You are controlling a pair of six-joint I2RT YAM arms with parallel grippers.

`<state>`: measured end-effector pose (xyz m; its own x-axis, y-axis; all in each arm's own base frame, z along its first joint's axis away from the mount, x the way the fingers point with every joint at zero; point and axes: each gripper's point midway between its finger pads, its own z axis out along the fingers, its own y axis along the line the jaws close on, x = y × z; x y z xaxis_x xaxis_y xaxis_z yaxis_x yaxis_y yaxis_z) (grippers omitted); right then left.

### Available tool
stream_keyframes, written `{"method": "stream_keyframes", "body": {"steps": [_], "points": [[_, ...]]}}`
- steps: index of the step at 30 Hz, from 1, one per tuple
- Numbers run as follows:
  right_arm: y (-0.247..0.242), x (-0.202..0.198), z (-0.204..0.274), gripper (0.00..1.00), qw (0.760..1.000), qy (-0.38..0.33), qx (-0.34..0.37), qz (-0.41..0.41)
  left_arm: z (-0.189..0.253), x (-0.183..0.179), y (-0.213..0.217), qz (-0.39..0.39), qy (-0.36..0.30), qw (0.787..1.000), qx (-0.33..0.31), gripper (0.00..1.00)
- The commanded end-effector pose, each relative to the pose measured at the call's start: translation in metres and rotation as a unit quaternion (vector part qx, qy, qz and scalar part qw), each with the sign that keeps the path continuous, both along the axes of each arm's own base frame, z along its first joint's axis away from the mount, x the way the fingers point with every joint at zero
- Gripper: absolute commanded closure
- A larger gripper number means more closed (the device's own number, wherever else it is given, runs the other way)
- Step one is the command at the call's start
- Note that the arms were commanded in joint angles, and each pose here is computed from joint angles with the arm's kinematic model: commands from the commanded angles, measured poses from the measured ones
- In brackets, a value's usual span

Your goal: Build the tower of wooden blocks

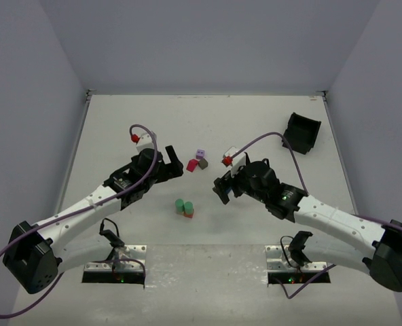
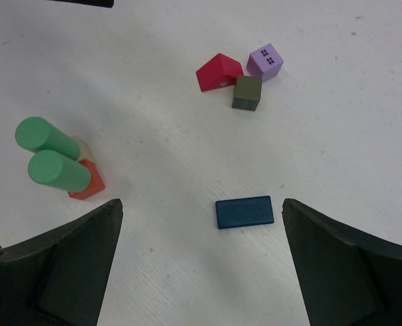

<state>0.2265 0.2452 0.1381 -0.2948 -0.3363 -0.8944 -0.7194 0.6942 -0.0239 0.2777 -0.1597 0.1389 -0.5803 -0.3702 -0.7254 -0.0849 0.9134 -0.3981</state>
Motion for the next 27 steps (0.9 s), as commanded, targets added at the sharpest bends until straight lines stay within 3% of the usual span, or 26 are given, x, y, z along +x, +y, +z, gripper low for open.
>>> {"method": "stream_keyframes", "body": {"steps": [1,20,27], "points": [[-0.004,0.004,0.013,0.01,0.998,-0.007,0.054,-0.034,0.019,0.008,-0.008,-0.014,-0.024,0.999,-0.016,0.00],[-0.016,0.014,-0.007,0.01,0.997,0.011,0.033,-0.072,0.014,0.015,-0.015,-0.040,-0.020,0.999,0.012,0.00],[-0.037,0.018,-0.035,0.01,0.992,0.056,0.001,-0.113,0.013,0.020,-0.024,-0.052,-0.017,0.998,0.010,0.00]]}}
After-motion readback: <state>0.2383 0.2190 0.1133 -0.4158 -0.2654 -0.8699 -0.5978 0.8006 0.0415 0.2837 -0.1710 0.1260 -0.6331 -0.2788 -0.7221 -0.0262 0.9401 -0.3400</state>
